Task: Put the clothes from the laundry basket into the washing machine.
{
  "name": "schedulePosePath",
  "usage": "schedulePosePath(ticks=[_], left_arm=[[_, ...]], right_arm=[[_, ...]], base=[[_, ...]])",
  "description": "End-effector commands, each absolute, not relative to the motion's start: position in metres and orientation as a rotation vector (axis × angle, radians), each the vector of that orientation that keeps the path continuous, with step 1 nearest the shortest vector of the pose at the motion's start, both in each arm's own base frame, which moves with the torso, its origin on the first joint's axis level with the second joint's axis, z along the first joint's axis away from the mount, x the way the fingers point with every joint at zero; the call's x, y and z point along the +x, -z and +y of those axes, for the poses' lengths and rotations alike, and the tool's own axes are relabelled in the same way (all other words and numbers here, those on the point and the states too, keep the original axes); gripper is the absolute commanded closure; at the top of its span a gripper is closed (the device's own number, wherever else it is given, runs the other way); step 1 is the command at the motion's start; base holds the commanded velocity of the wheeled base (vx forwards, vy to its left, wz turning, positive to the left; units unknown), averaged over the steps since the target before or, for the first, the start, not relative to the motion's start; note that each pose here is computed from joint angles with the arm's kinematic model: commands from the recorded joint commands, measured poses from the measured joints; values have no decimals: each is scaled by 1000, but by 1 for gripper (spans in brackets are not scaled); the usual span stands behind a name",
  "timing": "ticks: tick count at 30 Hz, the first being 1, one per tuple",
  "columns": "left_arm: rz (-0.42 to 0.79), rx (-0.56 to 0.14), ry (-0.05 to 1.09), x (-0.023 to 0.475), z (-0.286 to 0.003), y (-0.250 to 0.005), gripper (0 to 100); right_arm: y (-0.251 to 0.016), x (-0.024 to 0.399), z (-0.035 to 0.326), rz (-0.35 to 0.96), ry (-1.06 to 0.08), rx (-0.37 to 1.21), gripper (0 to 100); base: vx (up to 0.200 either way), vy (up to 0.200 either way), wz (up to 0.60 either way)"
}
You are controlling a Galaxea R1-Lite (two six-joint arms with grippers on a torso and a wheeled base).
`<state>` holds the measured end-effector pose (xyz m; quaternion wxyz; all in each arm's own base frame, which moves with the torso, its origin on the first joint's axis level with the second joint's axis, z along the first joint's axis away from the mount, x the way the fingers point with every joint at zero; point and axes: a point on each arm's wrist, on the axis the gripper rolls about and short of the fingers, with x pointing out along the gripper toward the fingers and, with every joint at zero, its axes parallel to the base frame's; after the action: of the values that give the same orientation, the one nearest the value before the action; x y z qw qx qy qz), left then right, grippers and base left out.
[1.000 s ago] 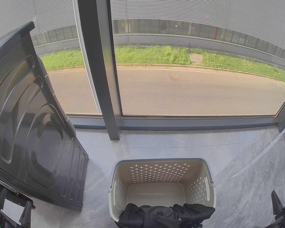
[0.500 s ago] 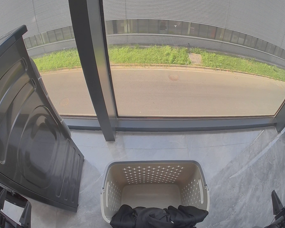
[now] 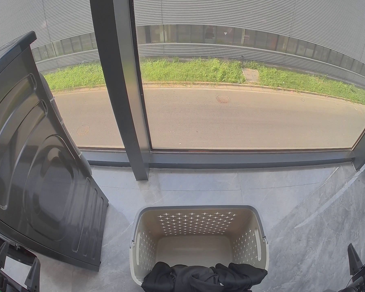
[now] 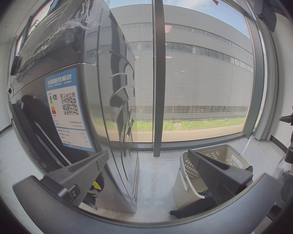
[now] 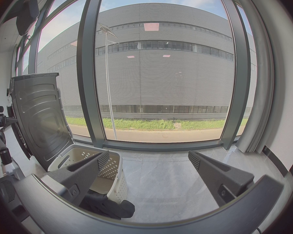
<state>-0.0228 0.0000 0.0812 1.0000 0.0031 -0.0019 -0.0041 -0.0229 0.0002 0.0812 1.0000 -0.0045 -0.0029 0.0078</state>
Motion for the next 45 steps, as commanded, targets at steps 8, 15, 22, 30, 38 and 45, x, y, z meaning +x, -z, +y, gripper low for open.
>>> schedulePosePath(ticks=[8,15,22,30,38,45], left_arm=[[-6,6,8,-23,0,-76,0],[-6,6,11,-23,0,-76,0],[-6,6,11,-23,0,-76,0],[-6,5,9,-23,0,-76,0],[-6,6,8,-23,0,-76,0],[-6,5,9,-23,0,-76,0]], right_arm=[[-76,-23,0,-5,-17,-9,0],[-76,-23,0,-5,-18,-9,0],[-76,-23,0,-5,-18,-9,0],[-76,-23,0,-5,-17,-9,0],[-76,-23,0,-5,-18,-9,0],[-76,-23,0,-5,-17,-9,0]], base=[[0,0,0],[114,114,0],[57,57,0],[0,0,0],[0,-75,0],[0,-171,0]])
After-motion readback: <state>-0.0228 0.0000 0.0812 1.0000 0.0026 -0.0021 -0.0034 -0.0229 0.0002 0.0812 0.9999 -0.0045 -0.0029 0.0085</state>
